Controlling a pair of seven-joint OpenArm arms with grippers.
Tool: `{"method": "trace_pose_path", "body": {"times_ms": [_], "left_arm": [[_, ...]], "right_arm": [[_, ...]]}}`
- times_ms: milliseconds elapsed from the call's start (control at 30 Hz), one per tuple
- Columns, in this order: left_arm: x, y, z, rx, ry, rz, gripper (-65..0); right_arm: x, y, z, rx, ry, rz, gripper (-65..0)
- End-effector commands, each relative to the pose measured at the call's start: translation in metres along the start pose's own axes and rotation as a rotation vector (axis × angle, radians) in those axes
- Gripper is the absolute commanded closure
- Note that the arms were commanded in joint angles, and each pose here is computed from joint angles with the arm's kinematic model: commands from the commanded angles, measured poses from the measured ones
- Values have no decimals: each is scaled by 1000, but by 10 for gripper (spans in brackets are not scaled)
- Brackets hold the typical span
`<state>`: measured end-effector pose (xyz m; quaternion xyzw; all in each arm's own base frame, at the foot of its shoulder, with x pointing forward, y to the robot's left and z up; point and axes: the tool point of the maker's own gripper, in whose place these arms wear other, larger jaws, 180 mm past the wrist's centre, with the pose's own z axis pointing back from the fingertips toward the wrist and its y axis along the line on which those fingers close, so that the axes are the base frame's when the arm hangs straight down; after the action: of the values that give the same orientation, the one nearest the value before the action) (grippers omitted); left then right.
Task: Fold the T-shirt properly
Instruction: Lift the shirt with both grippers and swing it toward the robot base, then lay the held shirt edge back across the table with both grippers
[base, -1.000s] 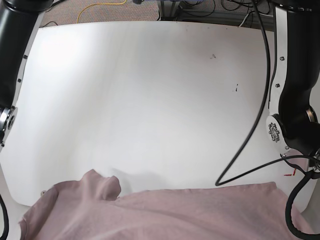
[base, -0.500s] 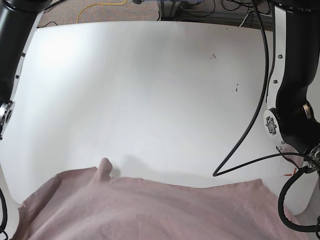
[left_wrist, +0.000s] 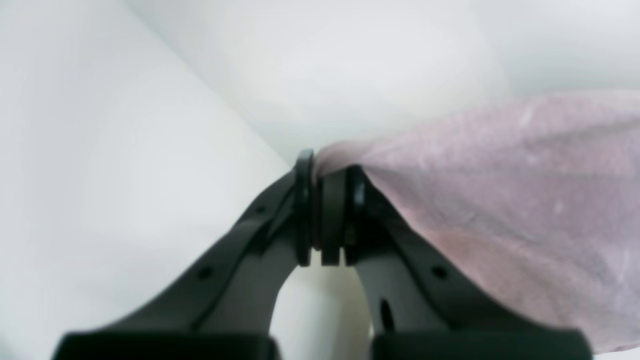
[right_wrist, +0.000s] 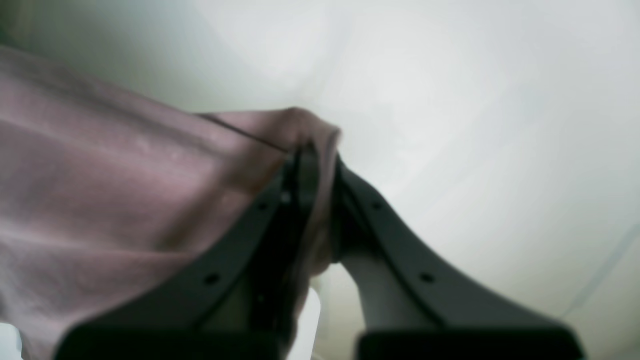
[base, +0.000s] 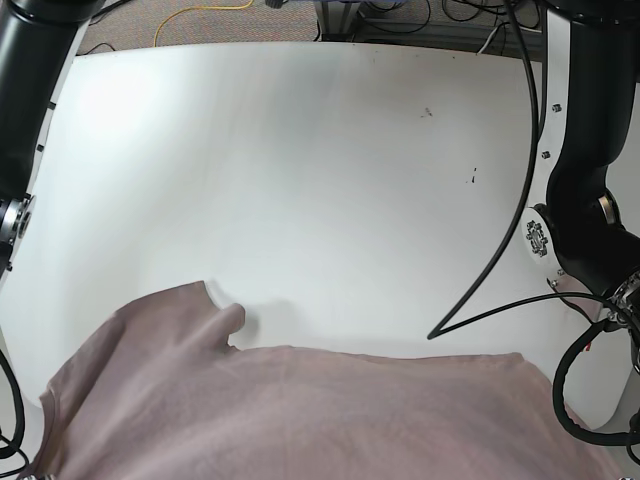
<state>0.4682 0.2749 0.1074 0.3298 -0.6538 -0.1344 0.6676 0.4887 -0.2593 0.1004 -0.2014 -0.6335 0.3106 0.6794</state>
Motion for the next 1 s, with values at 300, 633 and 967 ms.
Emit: {"method": "trace_pose_path", "body": {"times_ms": [300,633,967], "left_arm": [[36,33,-4,38,-107,60,-1],[63,52,-17,12,-125,103,-1],[39,34,-17,2,-90,80,-1]], "right_arm": [[21,-17,0,-23,-87,-38,0],[54,-49,0,-90,-113,-54,0],[40,-24,2,-87,-71,6,0]]}}
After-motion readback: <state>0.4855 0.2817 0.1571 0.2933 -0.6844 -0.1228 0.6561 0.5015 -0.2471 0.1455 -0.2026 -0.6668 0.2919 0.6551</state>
